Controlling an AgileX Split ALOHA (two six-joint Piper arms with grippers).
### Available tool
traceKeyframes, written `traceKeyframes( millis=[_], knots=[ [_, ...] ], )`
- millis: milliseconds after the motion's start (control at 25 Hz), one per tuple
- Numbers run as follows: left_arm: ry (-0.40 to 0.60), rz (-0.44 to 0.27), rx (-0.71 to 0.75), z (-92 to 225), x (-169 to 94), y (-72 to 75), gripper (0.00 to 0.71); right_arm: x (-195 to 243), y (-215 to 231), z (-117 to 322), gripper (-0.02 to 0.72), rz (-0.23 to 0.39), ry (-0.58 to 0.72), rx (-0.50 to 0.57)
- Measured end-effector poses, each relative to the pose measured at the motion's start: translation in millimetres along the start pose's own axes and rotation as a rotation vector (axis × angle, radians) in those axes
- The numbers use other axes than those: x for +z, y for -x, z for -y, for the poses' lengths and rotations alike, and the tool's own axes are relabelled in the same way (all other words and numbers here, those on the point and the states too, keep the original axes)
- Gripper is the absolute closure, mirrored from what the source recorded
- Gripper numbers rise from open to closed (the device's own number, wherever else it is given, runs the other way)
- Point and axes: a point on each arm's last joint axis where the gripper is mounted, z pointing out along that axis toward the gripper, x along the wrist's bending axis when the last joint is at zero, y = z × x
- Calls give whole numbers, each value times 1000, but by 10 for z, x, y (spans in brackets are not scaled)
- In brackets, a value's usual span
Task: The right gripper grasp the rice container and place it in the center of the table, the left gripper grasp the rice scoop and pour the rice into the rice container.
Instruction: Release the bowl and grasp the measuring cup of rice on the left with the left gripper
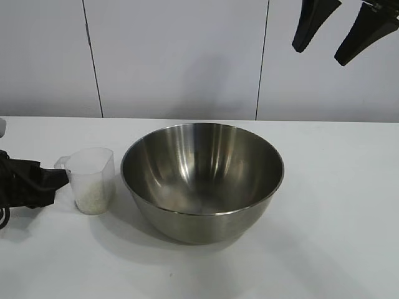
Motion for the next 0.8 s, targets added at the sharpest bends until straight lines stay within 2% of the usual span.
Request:
traceKeyframes(
  millis=[120, 160, 240, 360, 440, 640, 800],
  knots=[
    [1, 0, -8, -2, 2, -1, 268, 0, 1, -11, 240, 1, 12, 0],
    [1, 1, -8, -2, 2, 0, 294, 0, 1, -11, 240, 1, 13, 0],
    [1, 6, -5, -2, 2, 4, 398, 0, 1, -12, 240, 1, 13, 0],
    [1, 16, -1, -2, 2, 13, 603, 0, 1, -14, 240, 1, 16, 0],
    [1, 18, 0, -2, 2, 16, 668, 0, 1, -15, 240, 1, 16, 0],
    [2, 19, -57, -12, 0, 15, 701, 0, 1, -19, 240, 2, 21, 0],
    [60, 10, -67, -204, -44, -3, 701, 0, 2, -22, 240, 2, 24, 0]
  ],
)
